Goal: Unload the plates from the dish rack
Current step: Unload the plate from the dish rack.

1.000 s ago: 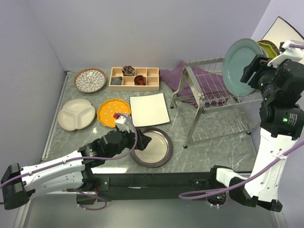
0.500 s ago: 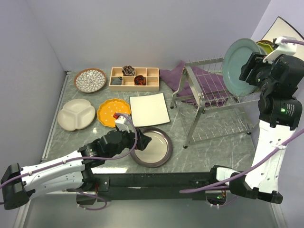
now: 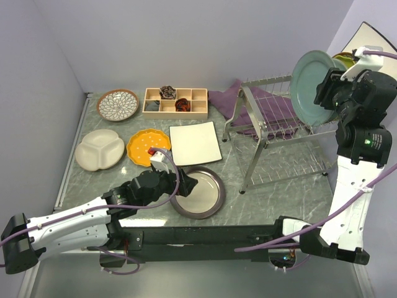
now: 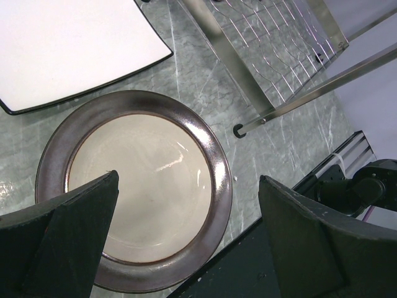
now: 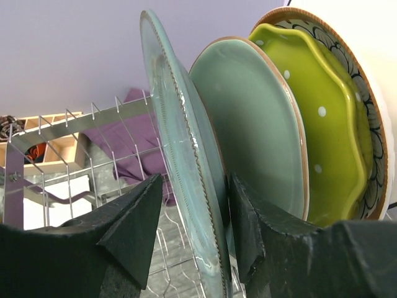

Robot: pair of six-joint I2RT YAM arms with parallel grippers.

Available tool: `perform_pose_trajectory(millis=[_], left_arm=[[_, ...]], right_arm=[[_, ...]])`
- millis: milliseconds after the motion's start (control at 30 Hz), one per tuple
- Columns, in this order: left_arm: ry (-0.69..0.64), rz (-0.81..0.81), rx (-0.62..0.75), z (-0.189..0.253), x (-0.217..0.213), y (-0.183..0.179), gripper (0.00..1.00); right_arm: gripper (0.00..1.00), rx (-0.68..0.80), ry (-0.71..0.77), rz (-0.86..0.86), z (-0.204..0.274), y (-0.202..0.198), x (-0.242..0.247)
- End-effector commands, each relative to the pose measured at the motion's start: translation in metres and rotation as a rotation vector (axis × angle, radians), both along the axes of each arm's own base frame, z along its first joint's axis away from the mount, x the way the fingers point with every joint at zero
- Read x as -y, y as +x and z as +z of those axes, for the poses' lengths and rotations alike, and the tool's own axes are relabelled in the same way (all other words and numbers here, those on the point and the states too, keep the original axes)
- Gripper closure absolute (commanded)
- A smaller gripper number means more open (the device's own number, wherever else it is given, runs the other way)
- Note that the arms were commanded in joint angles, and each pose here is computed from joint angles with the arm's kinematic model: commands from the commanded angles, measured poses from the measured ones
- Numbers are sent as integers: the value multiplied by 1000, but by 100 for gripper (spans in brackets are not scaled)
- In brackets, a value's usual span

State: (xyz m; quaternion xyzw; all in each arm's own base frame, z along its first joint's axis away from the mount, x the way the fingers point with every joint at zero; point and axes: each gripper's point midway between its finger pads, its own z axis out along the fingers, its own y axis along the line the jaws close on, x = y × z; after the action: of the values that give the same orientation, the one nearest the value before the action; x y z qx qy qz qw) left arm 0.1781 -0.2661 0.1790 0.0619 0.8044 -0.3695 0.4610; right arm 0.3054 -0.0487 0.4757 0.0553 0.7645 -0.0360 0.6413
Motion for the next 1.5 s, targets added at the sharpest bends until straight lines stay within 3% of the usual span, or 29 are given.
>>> perform_pose_trajectory(millis=[0,367,700,867,1067,1467], left_arm=[[-37,-22,32,12,5,-1,1],[-22,-40,18,5,10,-2,1],[-29,-30,23,6,6,-2,1],[-38,-19,29,9,3,-2,0],[-29,-20,25,7,4,-1,1],[-48,3,47,15,-4,-1,1]], right_arm=[[47,48,-25,49,7,7,-6],[59,49,-77,28,10,8,1],[77,230,-170,119,44,-6,-16],[82,197,-175,135,43,-5,-17],[100,228,-196,129,56,-8,-17],[100,430,-244,138,116,-22,-24]])
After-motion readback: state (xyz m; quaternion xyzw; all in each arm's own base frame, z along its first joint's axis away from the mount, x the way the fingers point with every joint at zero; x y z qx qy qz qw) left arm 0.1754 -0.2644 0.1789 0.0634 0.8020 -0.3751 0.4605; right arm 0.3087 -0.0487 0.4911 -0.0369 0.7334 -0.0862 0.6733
